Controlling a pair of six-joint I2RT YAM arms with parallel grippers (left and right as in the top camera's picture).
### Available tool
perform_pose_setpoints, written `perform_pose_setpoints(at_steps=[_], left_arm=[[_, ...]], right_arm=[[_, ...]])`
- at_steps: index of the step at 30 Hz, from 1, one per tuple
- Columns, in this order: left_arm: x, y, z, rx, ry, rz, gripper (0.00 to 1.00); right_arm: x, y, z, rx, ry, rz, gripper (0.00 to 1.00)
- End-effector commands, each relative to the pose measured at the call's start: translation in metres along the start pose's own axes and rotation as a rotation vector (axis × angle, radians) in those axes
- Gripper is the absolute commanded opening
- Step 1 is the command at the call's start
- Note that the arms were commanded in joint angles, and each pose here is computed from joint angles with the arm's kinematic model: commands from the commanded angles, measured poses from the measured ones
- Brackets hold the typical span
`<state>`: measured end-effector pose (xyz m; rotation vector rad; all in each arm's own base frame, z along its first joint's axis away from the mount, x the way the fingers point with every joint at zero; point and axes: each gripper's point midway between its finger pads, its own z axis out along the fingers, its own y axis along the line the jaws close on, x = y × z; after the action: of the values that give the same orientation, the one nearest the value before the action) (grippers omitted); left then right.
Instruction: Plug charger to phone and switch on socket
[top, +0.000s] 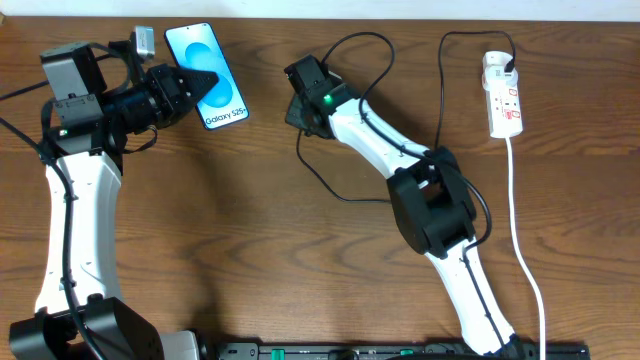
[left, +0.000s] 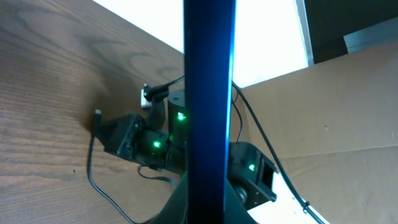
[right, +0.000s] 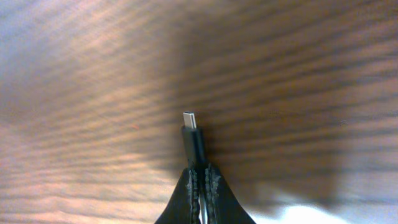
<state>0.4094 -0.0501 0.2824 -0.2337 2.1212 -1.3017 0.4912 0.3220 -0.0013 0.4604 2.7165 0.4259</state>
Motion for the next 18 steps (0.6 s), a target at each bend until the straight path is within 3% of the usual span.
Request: perform_pose_setpoints(at_steps=[1,9,14,16,18], left_arm=[[-0.006,-0.016,-0.005,0.030,-0.009,0.035,0.07],[-0.006,-0.016,-0.005,0.029,-0.008,0.033,0.07],[-0.006,-0.016,-0.005,0.029,-0.008,0.032,0.07],[-0.006,-0.016,-0.005,0.029,-0.008,0.033,0.07],[-0.006,-0.016,-0.005,0.029,-0.008,0.032,0.07]], right_arm=[[0.040,-0.099,0.044,0.268,0.166,-0.110,0.01],[0.032,-0.143,-0.024,0.362,0.360,-0.406,0.01],[0.044,-0.158,-0.035,0.395,0.445,-0.410,0.01],[0.041,-0.155,-0.035,0.387,0.429,-0.395,0.17],[0.039,-0.152,-0.036,0.378,0.421,-0.394,0.24]])
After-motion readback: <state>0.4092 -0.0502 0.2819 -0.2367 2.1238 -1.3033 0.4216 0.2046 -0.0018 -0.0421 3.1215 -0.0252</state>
